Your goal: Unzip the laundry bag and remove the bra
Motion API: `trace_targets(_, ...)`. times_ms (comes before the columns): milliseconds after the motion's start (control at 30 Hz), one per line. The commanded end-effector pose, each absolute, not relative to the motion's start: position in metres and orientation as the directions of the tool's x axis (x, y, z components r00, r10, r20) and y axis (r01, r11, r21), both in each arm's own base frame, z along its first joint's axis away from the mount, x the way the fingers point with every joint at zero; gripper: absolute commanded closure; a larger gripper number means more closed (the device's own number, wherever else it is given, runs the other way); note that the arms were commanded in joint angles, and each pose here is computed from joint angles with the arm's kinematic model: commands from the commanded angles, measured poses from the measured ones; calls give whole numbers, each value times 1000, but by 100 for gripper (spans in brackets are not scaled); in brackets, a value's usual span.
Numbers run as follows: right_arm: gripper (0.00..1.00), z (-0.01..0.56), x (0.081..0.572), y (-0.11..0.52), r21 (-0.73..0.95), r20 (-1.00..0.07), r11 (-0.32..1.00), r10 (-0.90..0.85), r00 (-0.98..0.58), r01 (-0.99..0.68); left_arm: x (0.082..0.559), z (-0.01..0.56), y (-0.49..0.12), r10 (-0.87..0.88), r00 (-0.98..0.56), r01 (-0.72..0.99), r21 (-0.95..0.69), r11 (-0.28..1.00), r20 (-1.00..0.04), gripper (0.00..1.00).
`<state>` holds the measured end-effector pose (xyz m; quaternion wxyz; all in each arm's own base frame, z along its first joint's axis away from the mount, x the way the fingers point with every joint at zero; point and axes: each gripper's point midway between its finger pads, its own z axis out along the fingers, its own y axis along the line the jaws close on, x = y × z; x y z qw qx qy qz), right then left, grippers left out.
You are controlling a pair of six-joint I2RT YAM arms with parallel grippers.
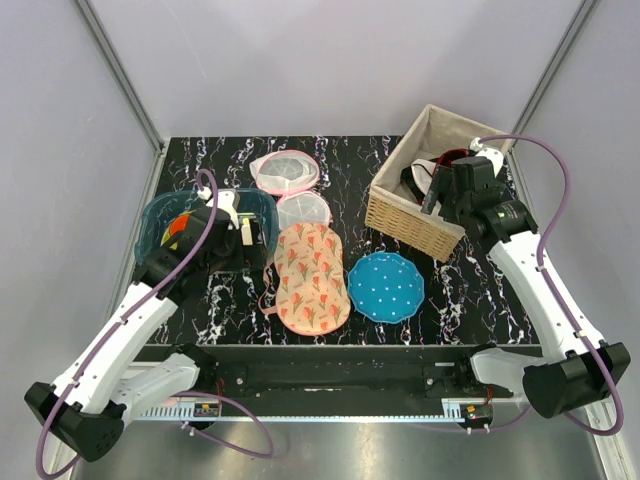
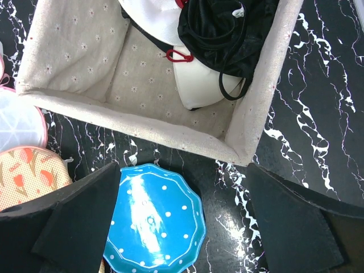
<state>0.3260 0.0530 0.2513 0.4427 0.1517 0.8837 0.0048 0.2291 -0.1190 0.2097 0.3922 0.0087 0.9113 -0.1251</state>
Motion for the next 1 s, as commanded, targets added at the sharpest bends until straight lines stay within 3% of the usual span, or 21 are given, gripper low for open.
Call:
trace_targets(0, 0, 263, 328, 55, 169, -811, 956, 274, -517, 240, 236, 227, -123, -136, -666, 94, -264, 960, -734, 1)
trace_targets(400, 0, 262, 324, 62, 199, -809, 961, 271, -521, 191, 225, 215, -163, -207, -730, 127, -427, 895, -651, 1)
trace_targets(667, 0, 268, 319, 67, 239, -810, 957, 290, -510, 164, 195, 165, -216, -179, -810, 144, -485, 863, -559, 1)
trace_targets(967, 0, 262, 314, 79, 276, -789, 953, 297, -538, 122, 211, 92, -175, -362, -726, -137, -392, 910, -585, 3)
